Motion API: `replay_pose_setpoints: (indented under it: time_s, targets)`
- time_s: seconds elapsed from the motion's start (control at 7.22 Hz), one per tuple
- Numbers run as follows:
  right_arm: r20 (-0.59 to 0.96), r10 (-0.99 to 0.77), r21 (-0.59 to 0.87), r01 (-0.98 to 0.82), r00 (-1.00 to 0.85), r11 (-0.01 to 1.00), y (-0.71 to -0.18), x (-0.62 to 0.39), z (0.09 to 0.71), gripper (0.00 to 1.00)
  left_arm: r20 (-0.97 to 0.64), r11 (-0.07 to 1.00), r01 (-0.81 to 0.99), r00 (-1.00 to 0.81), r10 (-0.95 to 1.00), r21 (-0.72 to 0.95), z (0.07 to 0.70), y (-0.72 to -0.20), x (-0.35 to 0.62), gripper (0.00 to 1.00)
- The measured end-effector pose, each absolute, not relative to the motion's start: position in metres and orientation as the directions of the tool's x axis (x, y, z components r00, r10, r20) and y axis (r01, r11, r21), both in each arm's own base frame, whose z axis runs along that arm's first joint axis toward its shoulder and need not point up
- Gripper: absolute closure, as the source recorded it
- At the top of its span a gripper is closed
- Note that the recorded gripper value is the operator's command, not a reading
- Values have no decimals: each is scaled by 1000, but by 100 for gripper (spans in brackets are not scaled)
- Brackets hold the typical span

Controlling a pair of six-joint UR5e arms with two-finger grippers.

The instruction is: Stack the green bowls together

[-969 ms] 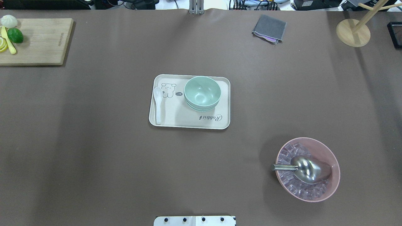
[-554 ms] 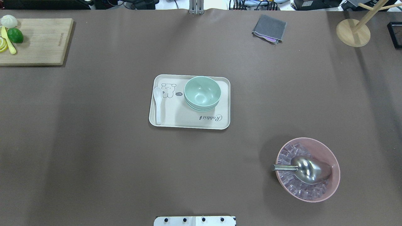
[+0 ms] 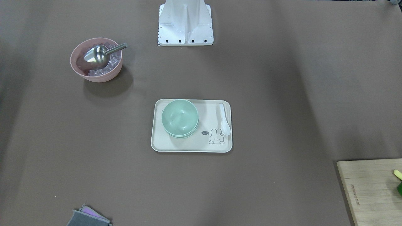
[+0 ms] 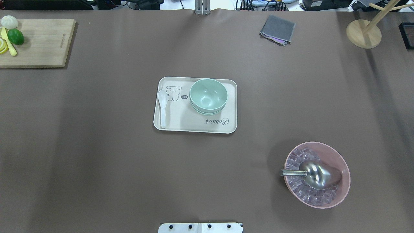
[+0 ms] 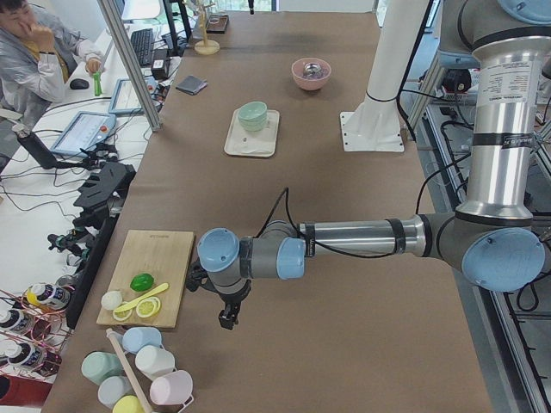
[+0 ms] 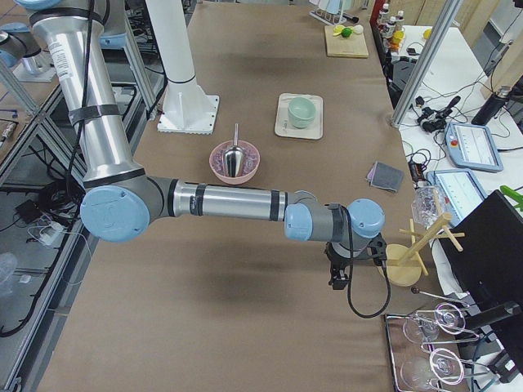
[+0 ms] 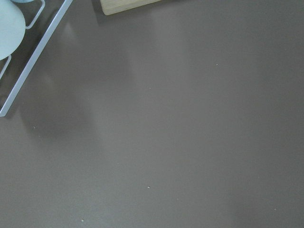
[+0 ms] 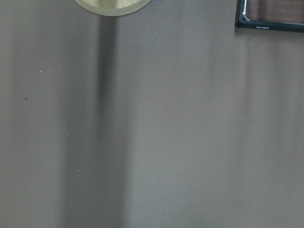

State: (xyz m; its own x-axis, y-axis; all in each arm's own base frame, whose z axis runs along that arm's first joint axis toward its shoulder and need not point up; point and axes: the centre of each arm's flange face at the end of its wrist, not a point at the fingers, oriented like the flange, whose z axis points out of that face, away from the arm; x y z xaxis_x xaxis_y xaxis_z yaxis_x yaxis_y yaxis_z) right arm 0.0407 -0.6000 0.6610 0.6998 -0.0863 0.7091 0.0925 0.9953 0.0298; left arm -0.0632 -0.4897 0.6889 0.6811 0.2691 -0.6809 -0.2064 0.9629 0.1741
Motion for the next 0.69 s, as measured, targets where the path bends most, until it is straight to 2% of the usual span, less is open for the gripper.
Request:
replay_pose_setpoints:
  time_s: [0.69]
  targets:
    - [668, -142, 14, 179, 730, 984, -598, 39, 668, 0, -677, 961, -202, 681, 278, 191, 682, -493, -63, 1]
